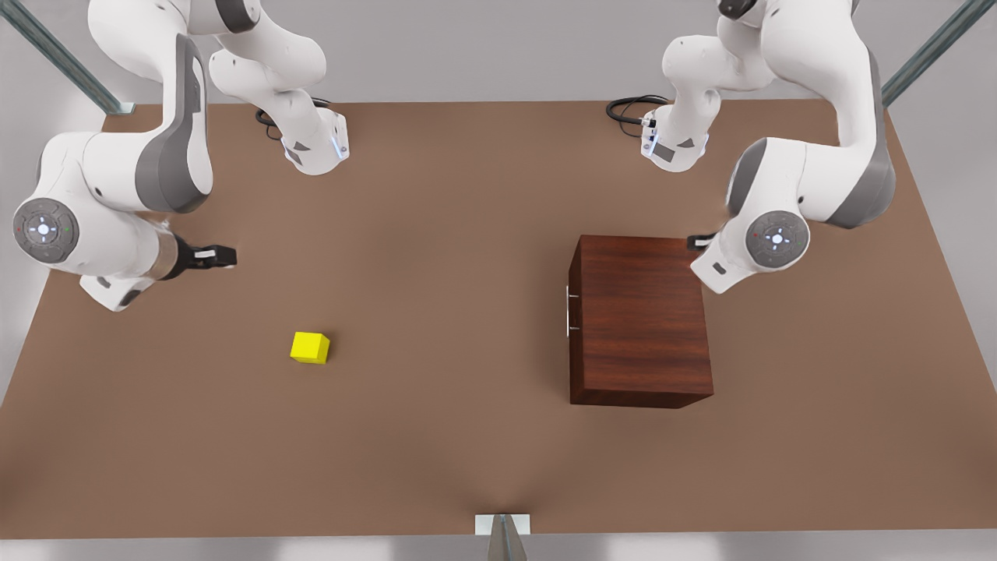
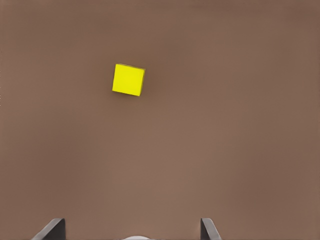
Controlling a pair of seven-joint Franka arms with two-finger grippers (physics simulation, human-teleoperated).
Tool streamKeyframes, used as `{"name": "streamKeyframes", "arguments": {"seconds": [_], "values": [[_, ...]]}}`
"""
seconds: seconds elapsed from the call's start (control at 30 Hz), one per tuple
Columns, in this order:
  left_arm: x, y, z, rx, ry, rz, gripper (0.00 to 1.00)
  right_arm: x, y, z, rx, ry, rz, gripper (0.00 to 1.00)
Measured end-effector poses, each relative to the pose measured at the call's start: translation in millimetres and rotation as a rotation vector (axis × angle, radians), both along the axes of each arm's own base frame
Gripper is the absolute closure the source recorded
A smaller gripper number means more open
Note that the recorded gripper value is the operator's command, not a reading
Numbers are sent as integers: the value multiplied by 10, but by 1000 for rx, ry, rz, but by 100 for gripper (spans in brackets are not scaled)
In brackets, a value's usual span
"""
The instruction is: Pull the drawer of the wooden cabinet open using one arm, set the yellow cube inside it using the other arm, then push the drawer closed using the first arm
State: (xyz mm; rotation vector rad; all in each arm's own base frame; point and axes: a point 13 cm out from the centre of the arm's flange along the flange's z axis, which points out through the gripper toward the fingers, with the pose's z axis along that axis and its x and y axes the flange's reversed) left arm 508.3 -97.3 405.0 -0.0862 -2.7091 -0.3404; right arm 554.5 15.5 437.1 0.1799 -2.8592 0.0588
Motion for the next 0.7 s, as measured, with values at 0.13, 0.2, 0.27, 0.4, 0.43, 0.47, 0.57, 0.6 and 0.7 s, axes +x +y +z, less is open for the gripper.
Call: {"name": "streamKeyframes", "arguments": {"seconds": [0.13,0.2,0.27,0.4,0.43,0.47,0.57,0.6,0.7], "values": [[190,-67,41,-39,-82,6,0,238,4,2,7,-90,27,0],[300,-229,-14,-51,-103,-14,0,313,-4,-13,8,-115,36,0],[528,-983,-194,-76,-126,-106,0,369,-6,-42,9,-131,45,0],[614,-2160,-636,-49,-169,-233,0,455,12,-133,10,-144,64,0],[571,-2335,-754,-27,-174,-253,0,466,13,-151,10,-146,68,0],[543,-2448,-846,-5,-182,-262,0,476,12,-165,11,-147,71,0],[541,-2674,-1076,38,-216,-247,0,502,5,-214,11,-147,78,0],[537,-2748,-1104,44,-233,-237,0,510,5,-223,11,-148,80,0],[580,-2946,-1244,42,-287,-197,0,529,3,-257,11,-147,87,0]]}}
